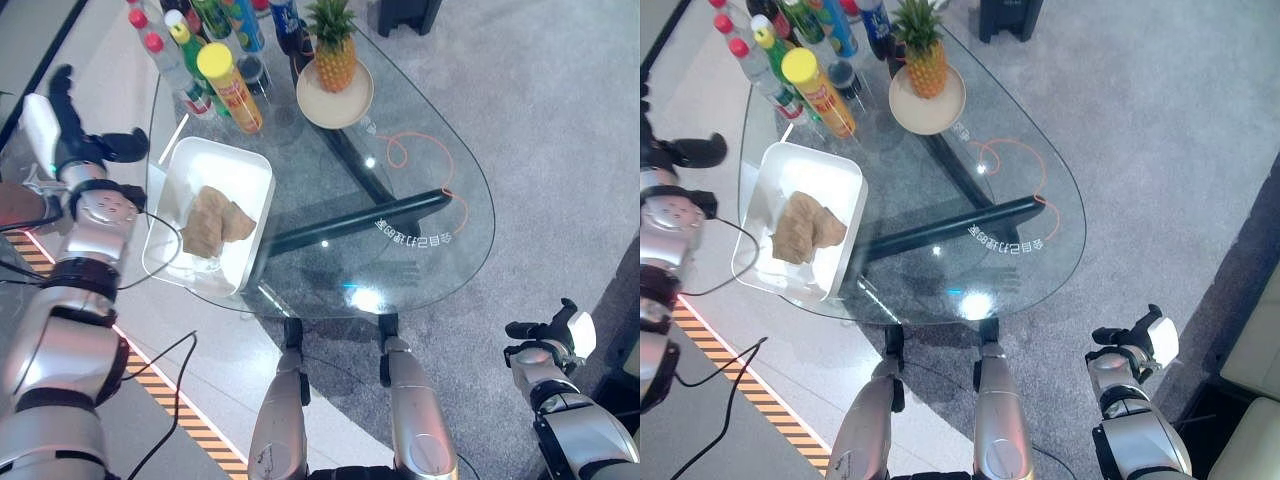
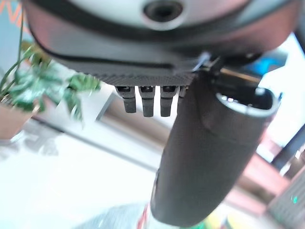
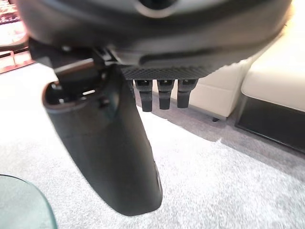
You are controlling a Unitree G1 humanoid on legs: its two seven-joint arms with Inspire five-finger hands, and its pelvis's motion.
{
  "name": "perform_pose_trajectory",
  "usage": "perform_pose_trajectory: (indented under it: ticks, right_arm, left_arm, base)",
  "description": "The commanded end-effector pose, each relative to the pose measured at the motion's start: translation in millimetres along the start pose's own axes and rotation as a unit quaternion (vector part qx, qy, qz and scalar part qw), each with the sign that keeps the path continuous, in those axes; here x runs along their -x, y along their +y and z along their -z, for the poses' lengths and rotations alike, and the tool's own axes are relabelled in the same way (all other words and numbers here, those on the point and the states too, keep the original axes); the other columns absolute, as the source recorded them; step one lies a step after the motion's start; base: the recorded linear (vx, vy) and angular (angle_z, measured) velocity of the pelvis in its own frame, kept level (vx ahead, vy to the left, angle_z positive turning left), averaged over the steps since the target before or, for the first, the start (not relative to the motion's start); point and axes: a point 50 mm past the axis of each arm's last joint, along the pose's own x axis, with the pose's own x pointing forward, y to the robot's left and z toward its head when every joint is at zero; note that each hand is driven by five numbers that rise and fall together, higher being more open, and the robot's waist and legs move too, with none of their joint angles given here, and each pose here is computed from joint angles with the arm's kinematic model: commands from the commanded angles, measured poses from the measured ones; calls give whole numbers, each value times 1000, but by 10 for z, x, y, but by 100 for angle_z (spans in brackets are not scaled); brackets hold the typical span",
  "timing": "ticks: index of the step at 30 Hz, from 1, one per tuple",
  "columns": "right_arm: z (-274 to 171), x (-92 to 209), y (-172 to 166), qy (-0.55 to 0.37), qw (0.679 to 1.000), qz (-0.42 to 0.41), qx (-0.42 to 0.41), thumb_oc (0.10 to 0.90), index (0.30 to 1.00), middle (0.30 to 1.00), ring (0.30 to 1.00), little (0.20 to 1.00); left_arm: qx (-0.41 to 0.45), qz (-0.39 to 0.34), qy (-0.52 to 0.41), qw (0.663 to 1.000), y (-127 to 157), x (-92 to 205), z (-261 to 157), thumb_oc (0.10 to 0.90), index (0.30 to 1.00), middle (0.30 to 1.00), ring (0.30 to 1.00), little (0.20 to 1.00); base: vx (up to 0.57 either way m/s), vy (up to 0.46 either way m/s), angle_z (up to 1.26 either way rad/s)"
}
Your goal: Wipe the table with a cloth and put it in the basket.
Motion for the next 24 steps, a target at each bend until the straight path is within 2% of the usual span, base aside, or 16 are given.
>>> perform_pose_trajectory:
  ticks: [1,4,6,10,11,15,19,24]
  right_arm:
    - [537,-35,-314,50,997,30,41,800,900,900,900,900]
    - [740,18,-323,75,996,9,53,800,900,900,900,900]
    - [988,125,-289,104,991,-23,79,800,900,900,900,900]
    - [1208,261,-221,124,985,-59,104,800,900,900,900,900]
    - [1313,349,-166,133,981,-78,120,800,900,900,900,900]
    - [1521,515,-91,158,968,-116,154,800,900,900,900,900]
    - [1650,626,-32,178,955,-164,174,800,900,900,900,900]
    - [1747,767,82,199,938,-214,188,800,900,900,900,900]
  left_arm:
    - [0,-47,-23,999,411,-67,80,800,900,900,900,900]
    - [-4,-33,5,999,437,23,309,800,900,900,900,900]
    - [-3,-14,52,999,451,228,702,800,900,900,900,900]
    - [-14,9,112,994,434,530,1136,800,900,900,900,900]
    - [-34,32,144,989,402,741,1376,800,900,900,900,900]
    - [-54,84,231,968,343,1260,1867,800,900,900,900,900]
    - [-17,113,323,940,296,1736,2211,800,900,900,900,900]
    - [-65,222,418,878,133,2522,2550,800,900,900,900,900]
  base:
    - [87,-58,-2]
    - [95,-47,7]
    - [156,-44,8]
    - [123,-39,12]
    - [112,-24,9]
    - [104,2,10]
    - [58,35,4]
    - [24,4,0]
